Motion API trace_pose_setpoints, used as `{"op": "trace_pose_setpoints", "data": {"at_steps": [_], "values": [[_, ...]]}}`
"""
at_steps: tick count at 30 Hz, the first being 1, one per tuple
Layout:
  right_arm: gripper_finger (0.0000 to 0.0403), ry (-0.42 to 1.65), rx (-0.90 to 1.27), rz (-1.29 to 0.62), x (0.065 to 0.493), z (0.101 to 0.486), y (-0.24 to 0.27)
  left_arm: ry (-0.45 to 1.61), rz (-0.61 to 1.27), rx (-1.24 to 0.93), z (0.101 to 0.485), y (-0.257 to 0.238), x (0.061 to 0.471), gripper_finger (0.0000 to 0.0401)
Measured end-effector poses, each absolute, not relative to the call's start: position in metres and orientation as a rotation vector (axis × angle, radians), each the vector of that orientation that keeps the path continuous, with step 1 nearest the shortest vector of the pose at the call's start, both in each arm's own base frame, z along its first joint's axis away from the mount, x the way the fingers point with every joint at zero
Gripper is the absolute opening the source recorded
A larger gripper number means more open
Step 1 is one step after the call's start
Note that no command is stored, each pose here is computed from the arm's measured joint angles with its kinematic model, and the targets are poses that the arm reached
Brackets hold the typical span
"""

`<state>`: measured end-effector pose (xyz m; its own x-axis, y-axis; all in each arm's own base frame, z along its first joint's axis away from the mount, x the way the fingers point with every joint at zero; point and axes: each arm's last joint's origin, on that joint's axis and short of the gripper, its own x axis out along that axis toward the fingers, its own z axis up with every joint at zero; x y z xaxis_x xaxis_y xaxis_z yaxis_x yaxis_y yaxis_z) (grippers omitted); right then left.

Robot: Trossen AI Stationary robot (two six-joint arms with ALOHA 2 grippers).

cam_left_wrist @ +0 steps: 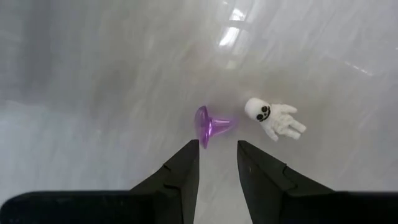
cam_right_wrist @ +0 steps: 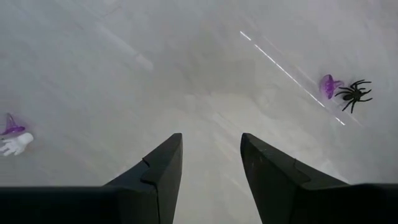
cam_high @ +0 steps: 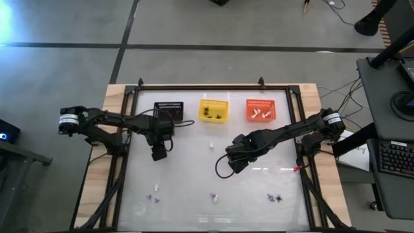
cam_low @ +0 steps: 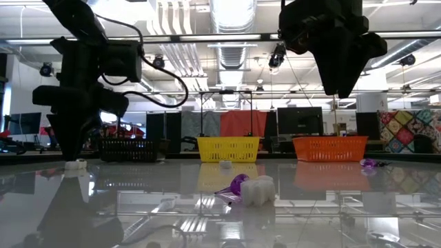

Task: Sort Halloween decoration
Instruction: Put the violet hat toy into the black bin

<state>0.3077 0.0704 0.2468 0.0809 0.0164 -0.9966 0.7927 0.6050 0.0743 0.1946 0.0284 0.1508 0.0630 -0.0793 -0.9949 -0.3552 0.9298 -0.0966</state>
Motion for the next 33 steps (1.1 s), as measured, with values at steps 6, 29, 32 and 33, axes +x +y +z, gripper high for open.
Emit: {"op": "trace_pose_setpoints", "data": {"at_steps": [6,29,32,33], "values": [[0.0157,1.381,0.752,-0.669,0.3079,0.2468,0.0705,1.503,0.238,-0.335,0.1501,0.0293,0.195,0.0091],[0.0154,1.372,0.747,-0.647,0.3083,0.2469,0.0756,1.462,0.25,-0.325,0.1494,0.0304,0.1982,0.0091],[0.0152,1.374,0.741,-0.639,0.3077,0.247,0.0786,1.464,0.244,-0.33,0.1486,0.0301,0.1977,0.0091],[0.0151,1.373,0.744,-0.641,0.3076,0.247,0.0795,1.467,0.244,-0.331,0.1482,0.0301,0.1972,0.0091]]}}
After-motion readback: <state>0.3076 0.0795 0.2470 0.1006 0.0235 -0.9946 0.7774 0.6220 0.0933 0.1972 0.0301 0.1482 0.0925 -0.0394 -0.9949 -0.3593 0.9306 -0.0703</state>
